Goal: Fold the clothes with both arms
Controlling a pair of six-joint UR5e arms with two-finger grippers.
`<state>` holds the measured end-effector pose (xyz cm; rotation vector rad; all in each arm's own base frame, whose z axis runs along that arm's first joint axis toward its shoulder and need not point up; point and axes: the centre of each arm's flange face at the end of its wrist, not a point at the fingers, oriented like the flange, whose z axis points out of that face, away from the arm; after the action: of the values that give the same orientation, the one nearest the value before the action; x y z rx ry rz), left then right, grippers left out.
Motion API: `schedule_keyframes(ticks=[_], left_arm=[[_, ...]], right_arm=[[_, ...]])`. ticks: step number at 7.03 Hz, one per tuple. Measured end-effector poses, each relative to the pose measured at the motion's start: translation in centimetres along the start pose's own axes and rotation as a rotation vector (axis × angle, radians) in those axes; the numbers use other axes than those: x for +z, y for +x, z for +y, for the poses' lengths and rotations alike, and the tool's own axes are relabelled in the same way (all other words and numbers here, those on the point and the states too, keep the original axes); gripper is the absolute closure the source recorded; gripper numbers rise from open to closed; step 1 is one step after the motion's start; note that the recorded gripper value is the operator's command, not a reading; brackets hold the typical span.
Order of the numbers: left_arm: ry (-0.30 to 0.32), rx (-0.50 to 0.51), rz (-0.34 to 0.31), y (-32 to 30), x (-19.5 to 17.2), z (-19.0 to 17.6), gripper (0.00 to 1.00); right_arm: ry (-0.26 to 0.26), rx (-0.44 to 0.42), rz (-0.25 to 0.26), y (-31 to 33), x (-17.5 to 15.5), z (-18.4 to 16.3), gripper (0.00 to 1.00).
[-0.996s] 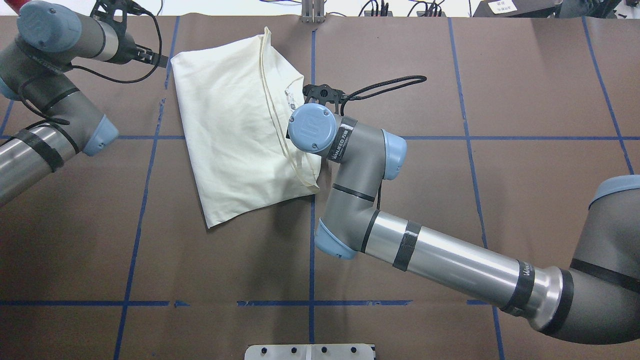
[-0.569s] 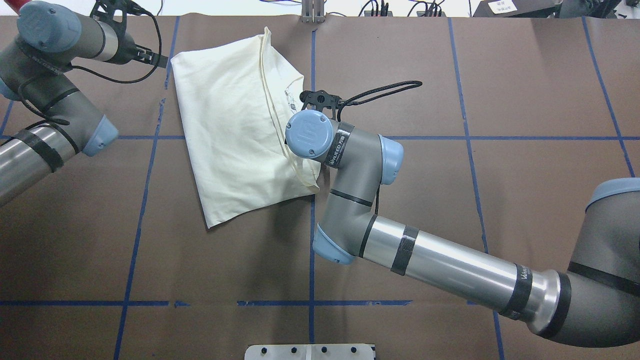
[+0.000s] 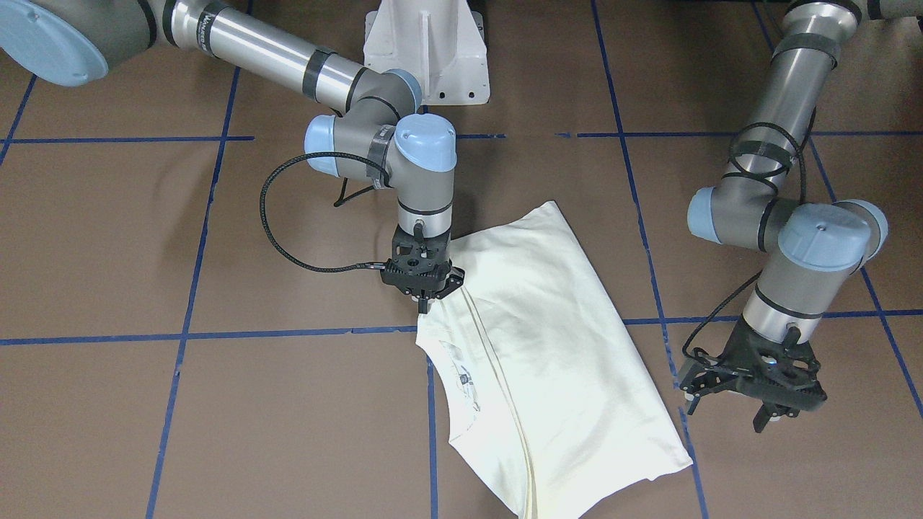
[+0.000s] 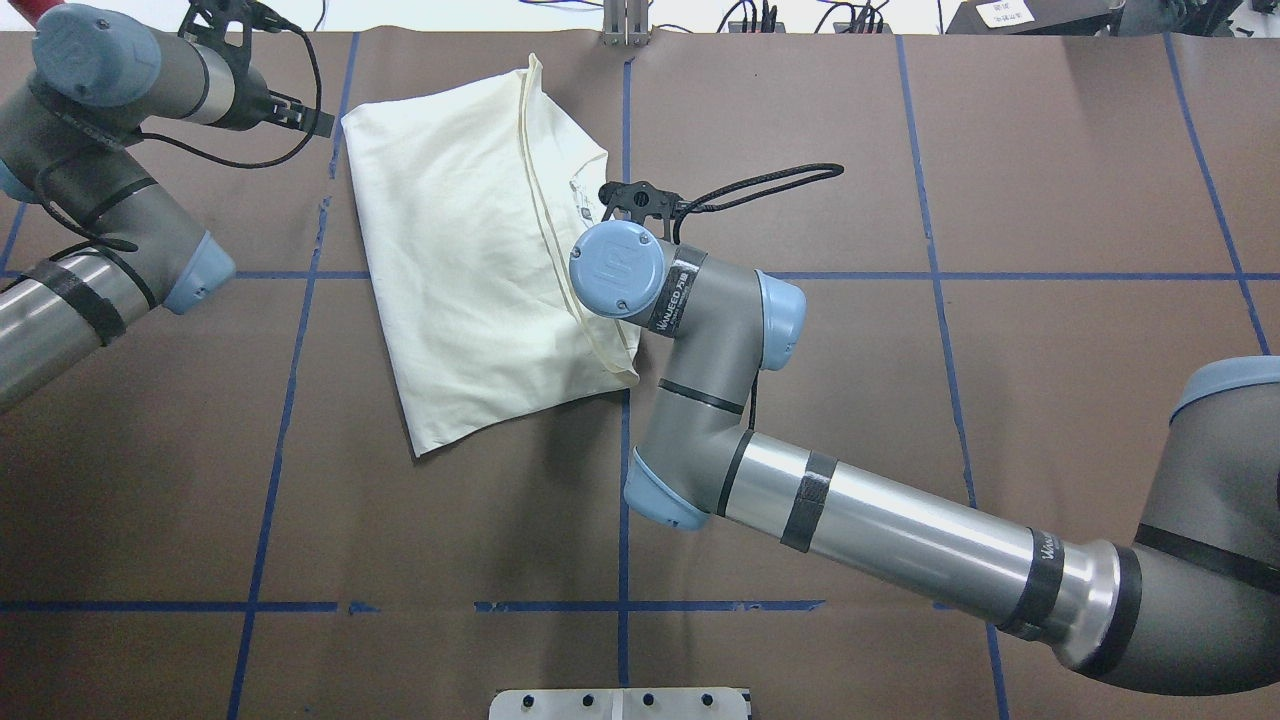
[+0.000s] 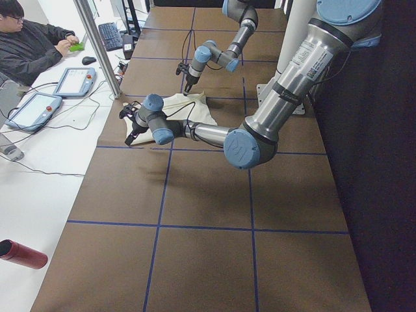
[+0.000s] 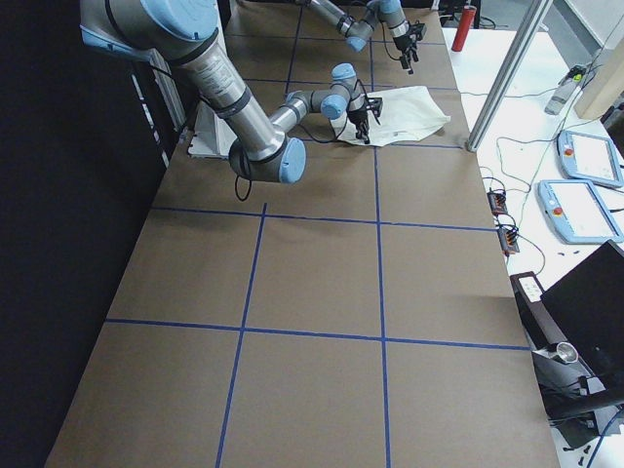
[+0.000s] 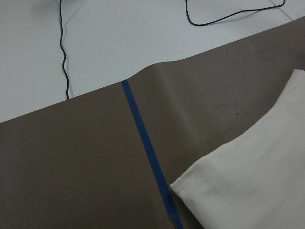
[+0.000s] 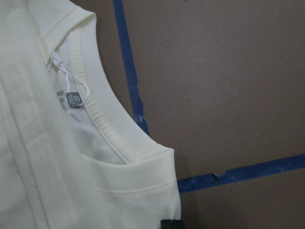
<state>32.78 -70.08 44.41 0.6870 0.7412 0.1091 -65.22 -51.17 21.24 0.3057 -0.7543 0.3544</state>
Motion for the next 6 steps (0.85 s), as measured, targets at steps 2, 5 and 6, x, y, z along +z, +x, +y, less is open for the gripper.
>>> schedule_keyframes(ticks=[2,5,6], left_arm=[[0.0,-0.001,0.001,0.0,0.0,0.0,0.0],[0.002,-0.001,0.002,0.1,0.0,0.0,0.0],[0.002,-0.001,0.002,0.1,0.0,0.0,0.0]], right_arm=[[0.002,-0.004,-0.008,-0.2,-0.4,-0.3,1.0],[-0.001,-0.004,-0.019,1.0,-2.0,-0.4,1.0],[-0.004,-0.007,-0.029,3.0,-3.2,0.5,1.0]])
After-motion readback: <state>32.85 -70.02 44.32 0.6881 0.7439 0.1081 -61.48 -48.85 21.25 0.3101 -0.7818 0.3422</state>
